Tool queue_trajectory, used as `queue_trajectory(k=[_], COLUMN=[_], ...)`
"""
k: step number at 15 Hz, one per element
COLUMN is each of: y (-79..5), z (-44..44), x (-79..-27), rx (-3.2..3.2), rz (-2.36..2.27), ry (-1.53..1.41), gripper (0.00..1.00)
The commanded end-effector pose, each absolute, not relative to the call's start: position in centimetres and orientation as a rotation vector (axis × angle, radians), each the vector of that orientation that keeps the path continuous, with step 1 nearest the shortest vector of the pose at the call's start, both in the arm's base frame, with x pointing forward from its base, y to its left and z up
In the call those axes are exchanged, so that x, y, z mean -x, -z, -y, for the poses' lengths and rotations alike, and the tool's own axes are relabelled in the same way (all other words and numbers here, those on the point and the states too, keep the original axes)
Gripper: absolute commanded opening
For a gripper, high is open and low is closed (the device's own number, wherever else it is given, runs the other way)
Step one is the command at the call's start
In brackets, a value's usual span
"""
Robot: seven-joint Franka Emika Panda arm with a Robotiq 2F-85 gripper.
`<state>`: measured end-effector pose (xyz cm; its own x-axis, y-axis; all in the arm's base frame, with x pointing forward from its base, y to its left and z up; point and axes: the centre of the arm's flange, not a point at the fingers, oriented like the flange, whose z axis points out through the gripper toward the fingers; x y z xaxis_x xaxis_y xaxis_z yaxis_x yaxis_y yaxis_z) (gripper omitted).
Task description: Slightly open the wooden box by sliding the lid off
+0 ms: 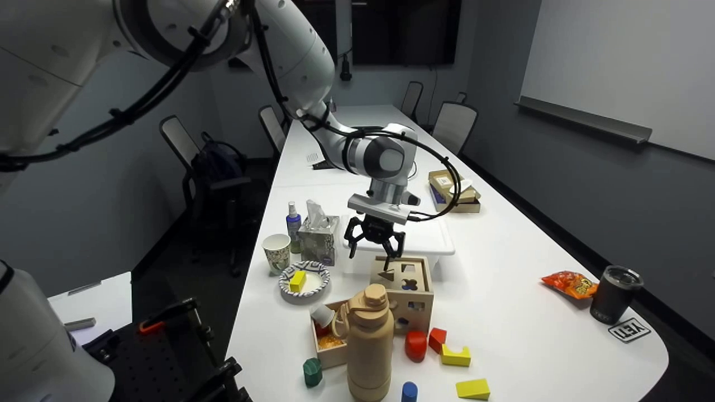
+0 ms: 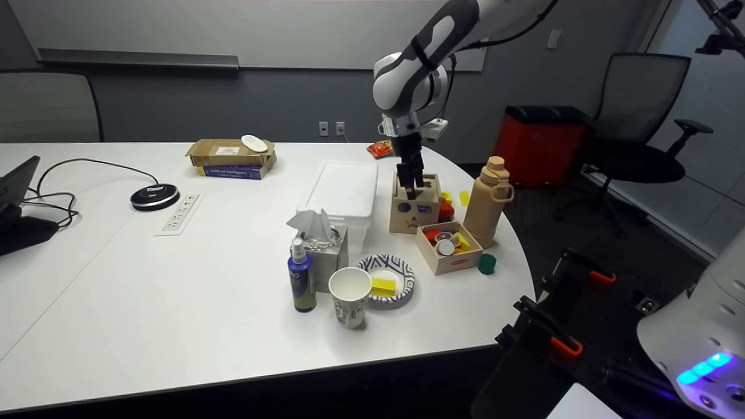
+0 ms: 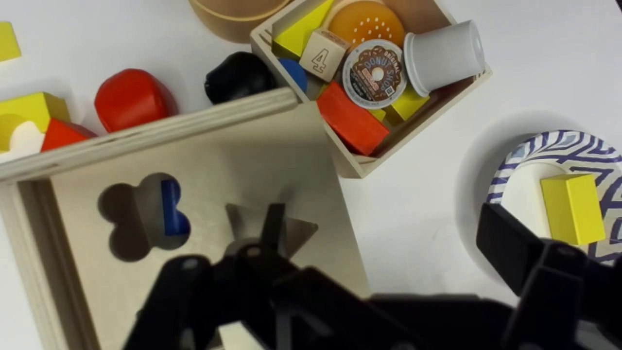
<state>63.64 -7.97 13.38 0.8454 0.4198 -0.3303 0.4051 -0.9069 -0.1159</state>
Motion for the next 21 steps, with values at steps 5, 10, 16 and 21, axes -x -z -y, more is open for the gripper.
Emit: queue_trajectory(k=[5,10,16,21], y=[-11.8,-11.7,-11.3,-11.0], z=[8.1,8.0,8.2,8.0], x=[-63.1,-62.6,-62.1,-61.8], rx=[2.95,2.944,2.935,2.918], rz=[0.693,0.69,0.68,0.689], ry=[-0.584,-0.587,-0.597,-0.614], gripper=[1.0,1.0,1.0,1.0])
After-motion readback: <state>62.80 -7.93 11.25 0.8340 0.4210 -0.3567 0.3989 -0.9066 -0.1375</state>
